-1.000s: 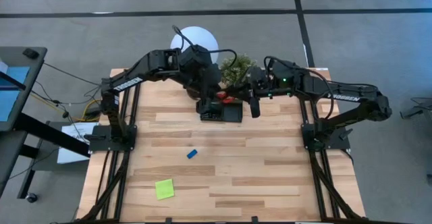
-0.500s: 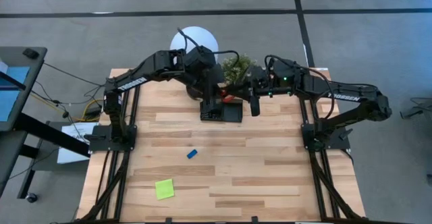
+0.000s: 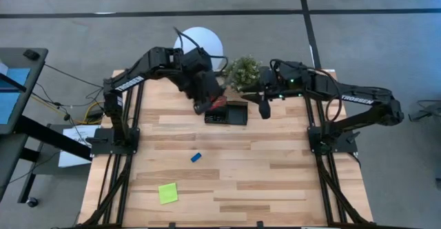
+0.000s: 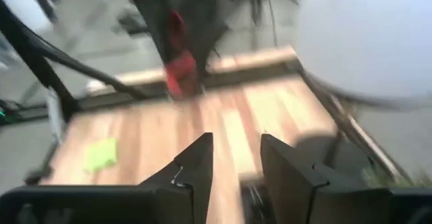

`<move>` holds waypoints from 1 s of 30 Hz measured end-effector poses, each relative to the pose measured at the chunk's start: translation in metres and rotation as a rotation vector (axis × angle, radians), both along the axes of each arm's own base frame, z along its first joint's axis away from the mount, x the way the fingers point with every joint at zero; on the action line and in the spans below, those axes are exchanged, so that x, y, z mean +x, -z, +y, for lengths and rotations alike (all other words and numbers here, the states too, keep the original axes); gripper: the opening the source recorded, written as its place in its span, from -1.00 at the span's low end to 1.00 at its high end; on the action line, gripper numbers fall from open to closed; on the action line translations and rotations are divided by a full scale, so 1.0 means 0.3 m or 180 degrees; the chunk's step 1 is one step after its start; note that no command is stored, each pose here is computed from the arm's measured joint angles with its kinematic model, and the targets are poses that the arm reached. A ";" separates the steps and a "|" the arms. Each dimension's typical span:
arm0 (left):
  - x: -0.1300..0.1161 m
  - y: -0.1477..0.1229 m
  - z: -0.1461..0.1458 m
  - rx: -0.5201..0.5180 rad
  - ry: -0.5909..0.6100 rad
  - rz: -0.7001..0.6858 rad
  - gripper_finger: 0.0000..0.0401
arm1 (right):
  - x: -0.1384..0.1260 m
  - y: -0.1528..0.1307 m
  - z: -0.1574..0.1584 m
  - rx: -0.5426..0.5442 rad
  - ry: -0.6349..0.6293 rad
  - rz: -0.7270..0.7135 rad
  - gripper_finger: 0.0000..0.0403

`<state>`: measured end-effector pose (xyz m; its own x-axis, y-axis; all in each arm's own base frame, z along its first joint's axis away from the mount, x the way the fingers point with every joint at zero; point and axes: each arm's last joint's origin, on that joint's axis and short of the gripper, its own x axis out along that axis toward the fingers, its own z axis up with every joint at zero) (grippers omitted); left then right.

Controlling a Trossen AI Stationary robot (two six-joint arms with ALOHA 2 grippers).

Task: Pick and place office supplies into organizer
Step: Put the black scissors into the black desk organizer

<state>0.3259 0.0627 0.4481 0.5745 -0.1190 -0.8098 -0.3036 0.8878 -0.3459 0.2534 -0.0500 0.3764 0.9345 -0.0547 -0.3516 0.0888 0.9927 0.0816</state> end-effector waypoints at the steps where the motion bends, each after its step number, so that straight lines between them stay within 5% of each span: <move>1: -0.013 0.007 0.002 -0.0097 -0.0061 0.0144 -0.89 | -0.013 0.005 -0.002 0.0009 0.0044 0.0099 -0.41; 20: 0.193 0.272 0.087 -0.2525 0.0121 0.0846 -0.89 | -0.120 0.017 -0.013 0.0044 0.0168 0.0610 -0.41; 24: 0.203 0.296 0.110 -0.2458 -0.0006 0.0908 -0.89 | -0.173 0.018 -0.016 0.0010 0.0300 0.0797 -0.41; 30: 0.135 0.233 0.156 -0.1675 -0.0529 0.0849 -0.89 | -0.246 -0.009 -0.033 -0.0215 0.0515 0.0771 -0.41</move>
